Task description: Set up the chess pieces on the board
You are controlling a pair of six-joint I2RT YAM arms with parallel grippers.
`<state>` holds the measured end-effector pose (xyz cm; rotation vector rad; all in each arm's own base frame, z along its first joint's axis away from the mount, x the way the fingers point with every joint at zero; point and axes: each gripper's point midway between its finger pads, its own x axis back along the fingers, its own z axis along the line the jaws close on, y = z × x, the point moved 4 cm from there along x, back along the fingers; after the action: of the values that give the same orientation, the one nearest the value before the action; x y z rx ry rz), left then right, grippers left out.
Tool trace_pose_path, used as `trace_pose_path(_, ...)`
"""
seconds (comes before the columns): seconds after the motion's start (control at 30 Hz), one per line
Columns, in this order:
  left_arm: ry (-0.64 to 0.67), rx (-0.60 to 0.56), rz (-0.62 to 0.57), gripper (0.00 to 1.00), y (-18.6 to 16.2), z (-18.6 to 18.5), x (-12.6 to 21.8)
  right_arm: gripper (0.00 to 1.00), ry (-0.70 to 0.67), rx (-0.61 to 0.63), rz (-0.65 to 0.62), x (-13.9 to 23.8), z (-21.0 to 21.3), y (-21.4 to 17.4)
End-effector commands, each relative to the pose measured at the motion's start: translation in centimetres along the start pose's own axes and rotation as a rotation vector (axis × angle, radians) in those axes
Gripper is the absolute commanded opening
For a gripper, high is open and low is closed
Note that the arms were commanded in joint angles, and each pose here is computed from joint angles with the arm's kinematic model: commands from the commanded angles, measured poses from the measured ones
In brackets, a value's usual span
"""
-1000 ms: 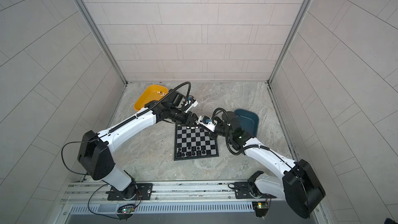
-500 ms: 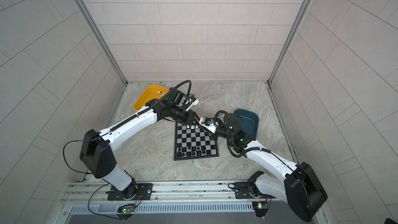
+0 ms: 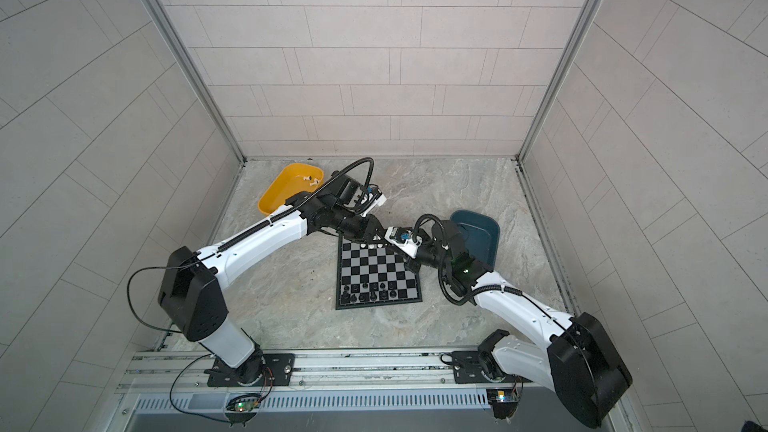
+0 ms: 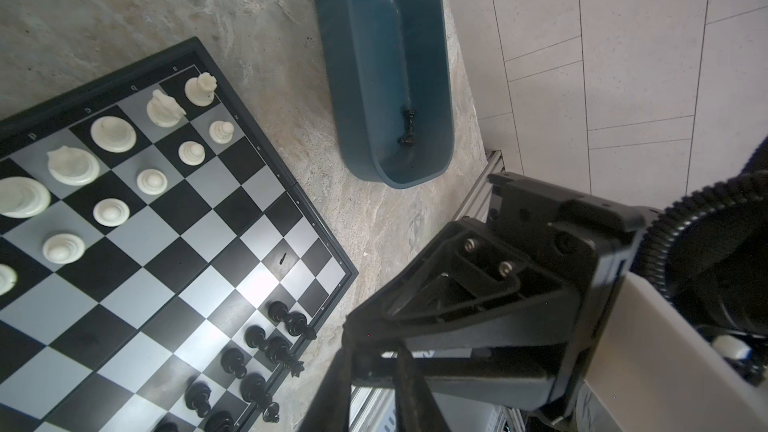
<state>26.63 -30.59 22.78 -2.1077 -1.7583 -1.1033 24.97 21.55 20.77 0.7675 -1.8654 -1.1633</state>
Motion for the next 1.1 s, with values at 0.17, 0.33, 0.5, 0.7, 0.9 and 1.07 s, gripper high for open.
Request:
trace_pose_path(0.17, 0.005, 0.009, 0.014, 0.11, 0.1, 0.1, -0.4, 0.0, -0.004, 0.036, -0.1, 0.8, 0.1, 2.2)
trace_pose_path(0.33, -0.046, 0.016, 0.025, 0.0, 0.3, -0.7, -0.5, 0.03, -0.015, -0.001, -0.117, 1.2, -0.3, 3.2)
trace_pose_path(0.5, -0.008, -0.006, -0.049, 0.0, 0.9, -0.6, 0.2, 0.55, -0.163, -0.153, -0.121, 3.4, -2.5, 4.8)
trace_pose_path(0.7, 0.167, -0.124, -0.033, 0.0, -0.6, -0.1, -0.8, 0.99, -0.51, -0.405, 0.058, 8.3, -7.0, 4.3)
trace_pose_path(0.9, 0.352, -0.329, 0.056, 0.0, -3.2, -1.0, -4.9, 0.99, -0.788, -0.895, 0.172, 13.9, -10.9, 0.4)
trace_pose_path(1.07, 0.444, -0.425, 0.111, 0.0, -5.2, -0.8, -8.3, 0.99, -0.856, -1.131, 0.087, 15.9, -11.1, -2.9)
